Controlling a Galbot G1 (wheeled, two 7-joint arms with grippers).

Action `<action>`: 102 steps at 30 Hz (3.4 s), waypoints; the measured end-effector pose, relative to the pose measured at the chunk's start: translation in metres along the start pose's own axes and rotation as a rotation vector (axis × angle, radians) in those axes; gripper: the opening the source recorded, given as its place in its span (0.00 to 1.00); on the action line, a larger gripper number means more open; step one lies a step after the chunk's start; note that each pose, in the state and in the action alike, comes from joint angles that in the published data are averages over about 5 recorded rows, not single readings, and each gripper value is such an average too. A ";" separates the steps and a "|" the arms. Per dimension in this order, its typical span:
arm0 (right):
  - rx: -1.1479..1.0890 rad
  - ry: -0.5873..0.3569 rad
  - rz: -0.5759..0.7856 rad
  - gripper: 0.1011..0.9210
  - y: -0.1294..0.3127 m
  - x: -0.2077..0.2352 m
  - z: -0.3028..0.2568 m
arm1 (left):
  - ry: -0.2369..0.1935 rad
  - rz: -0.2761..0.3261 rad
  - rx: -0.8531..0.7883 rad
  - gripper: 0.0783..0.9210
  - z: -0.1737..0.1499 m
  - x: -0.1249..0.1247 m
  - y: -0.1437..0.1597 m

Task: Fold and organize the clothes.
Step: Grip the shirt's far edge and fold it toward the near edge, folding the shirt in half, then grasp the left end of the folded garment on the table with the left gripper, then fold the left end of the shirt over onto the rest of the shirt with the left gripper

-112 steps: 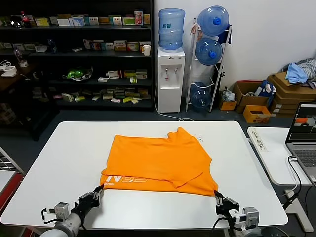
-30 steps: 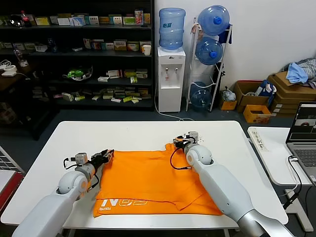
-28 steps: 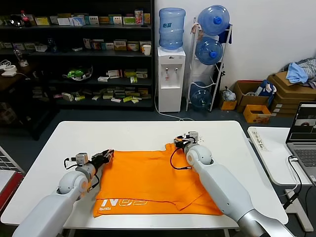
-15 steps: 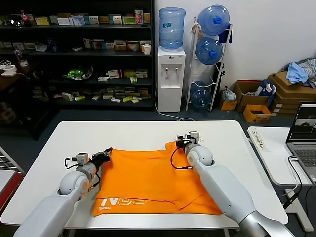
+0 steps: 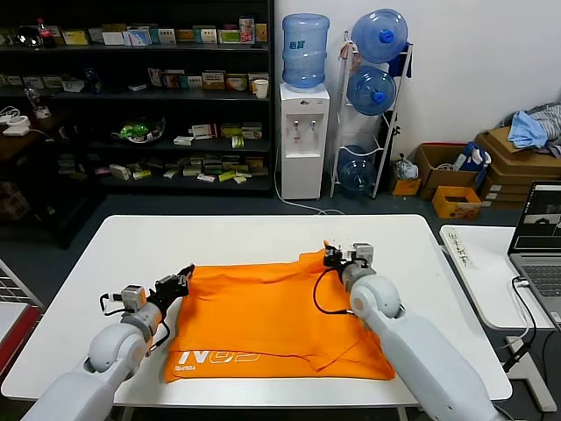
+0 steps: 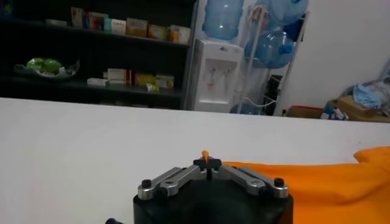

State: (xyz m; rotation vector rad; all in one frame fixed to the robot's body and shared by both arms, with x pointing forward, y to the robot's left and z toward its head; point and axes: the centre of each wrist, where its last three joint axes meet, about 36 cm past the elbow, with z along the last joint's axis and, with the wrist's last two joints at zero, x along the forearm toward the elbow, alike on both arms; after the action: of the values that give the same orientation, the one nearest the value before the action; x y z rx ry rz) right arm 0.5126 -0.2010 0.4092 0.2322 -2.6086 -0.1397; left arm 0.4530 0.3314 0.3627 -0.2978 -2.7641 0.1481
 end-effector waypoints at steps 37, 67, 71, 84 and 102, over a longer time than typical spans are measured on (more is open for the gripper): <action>0.029 0.045 0.018 0.77 -0.020 0.228 0.042 | 0.092 -0.002 -0.030 0.72 0.049 0.147 -0.034; 0.000 0.030 0.058 0.88 -0.023 0.243 0.045 | 0.093 -0.056 0.058 0.33 0.094 0.124 -0.043; -0.003 0.029 0.059 0.88 -0.023 0.243 0.045 | 0.084 -0.063 0.068 0.18 0.097 0.124 -0.046; -0.016 0.014 0.067 0.88 -0.024 0.239 0.044 | 0.023 -0.078 0.049 0.06 0.089 0.125 -0.048; -0.031 -0.003 0.070 0.88 -0.026 0.222 0.044 | 0.036 -0.339 -0.460 0.06 0.016 0.160 0.086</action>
State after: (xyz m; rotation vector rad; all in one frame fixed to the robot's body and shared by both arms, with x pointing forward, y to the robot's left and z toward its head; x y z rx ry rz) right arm 0.3043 -0.2660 0.4750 0.1296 -2.6118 -0.1555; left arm 0.3174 0.4501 0.3896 0.0601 -2.7334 -0.5756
